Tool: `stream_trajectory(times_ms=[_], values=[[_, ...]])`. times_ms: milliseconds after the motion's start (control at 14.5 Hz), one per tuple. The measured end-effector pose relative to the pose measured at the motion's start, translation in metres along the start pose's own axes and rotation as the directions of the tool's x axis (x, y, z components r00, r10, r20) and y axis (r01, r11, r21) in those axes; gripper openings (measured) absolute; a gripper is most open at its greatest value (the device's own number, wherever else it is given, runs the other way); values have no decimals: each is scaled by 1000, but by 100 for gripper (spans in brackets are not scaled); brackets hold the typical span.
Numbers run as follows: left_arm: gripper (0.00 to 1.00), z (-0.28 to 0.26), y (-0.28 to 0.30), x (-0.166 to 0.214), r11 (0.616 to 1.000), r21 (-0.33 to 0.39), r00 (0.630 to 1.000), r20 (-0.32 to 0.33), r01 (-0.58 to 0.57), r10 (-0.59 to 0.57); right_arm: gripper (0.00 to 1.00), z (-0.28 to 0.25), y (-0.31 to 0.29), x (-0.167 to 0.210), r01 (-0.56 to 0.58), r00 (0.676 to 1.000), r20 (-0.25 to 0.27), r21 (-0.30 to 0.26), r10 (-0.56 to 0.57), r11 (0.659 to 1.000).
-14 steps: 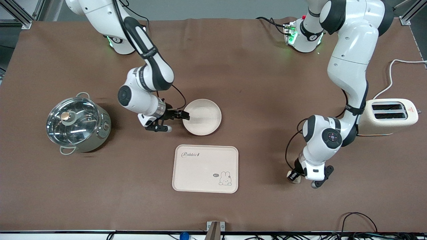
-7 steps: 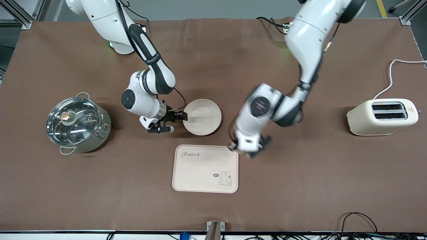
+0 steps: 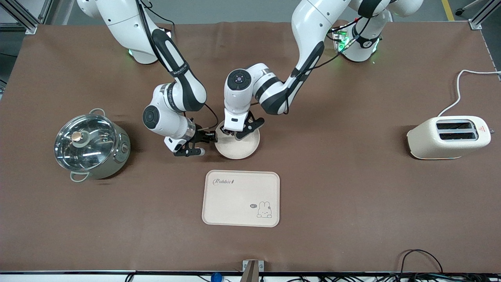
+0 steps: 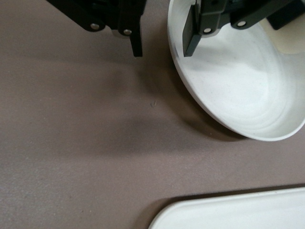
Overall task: Place bun in plate and plate on tray
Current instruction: 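Carry the bun over the plate while the right gripper grasps the plate rim, then release the bun onto the plate and lift the left gripper away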
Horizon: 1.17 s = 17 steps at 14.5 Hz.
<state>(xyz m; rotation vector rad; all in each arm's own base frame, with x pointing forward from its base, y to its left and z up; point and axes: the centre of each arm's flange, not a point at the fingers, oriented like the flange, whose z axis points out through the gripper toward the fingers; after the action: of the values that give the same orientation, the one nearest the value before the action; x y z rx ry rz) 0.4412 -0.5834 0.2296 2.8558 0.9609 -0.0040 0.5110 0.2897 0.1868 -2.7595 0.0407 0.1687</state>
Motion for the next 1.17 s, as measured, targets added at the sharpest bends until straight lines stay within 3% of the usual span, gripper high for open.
stream_trajectory(times_ms=[138, 276, 414, 552, 621, 690, 966, 1172], values=[[62, 3, -1, 7, 1000, 4, 1000, -2, 8, -8, 38, 2, 1, 0, 0, 1000, 1, -3, 0, 1000], [66, 2, -1, 11, 1000, 3, 1000, -4, 12, -12, 37, 4, 0, -1, 3, 1000, 3, -4, -3, 1000], [84, -2, 2, 13, 1000, -6, 1000, -6, 12, -12, 35, 5, -2, -2, 7, 1000, 5, -4, -7, 1000], [100, -20, 7, 23, 1000, -21, 1000, -17, 21, -21, 16, 5, -3, -2, 9, 1000, -1, -4, -9, 1000], [100, -43, 11, 40, 999, -23, 999, -33, 22, -23, 6, 5, -3, -2, 12, 1000, -3, -4, -12, 1000], [100, -76, 13, 66, 1000, -25, 999, -48, 12, -13, 4, 5, -4, -2, 14, 1000, -7, -5, -14, 1000], [100, -261, -29, 220, 996, -4, 991, -97, -91, 90, 4, 3, -3, 0, 28, 1000, -11, -4, -28, 1000], [100, -355, -84, 277, 970, 17, 963, -122, -241, 241, 4, -21, -17, 19, 50, 998, -41, 32, -49, 998]])
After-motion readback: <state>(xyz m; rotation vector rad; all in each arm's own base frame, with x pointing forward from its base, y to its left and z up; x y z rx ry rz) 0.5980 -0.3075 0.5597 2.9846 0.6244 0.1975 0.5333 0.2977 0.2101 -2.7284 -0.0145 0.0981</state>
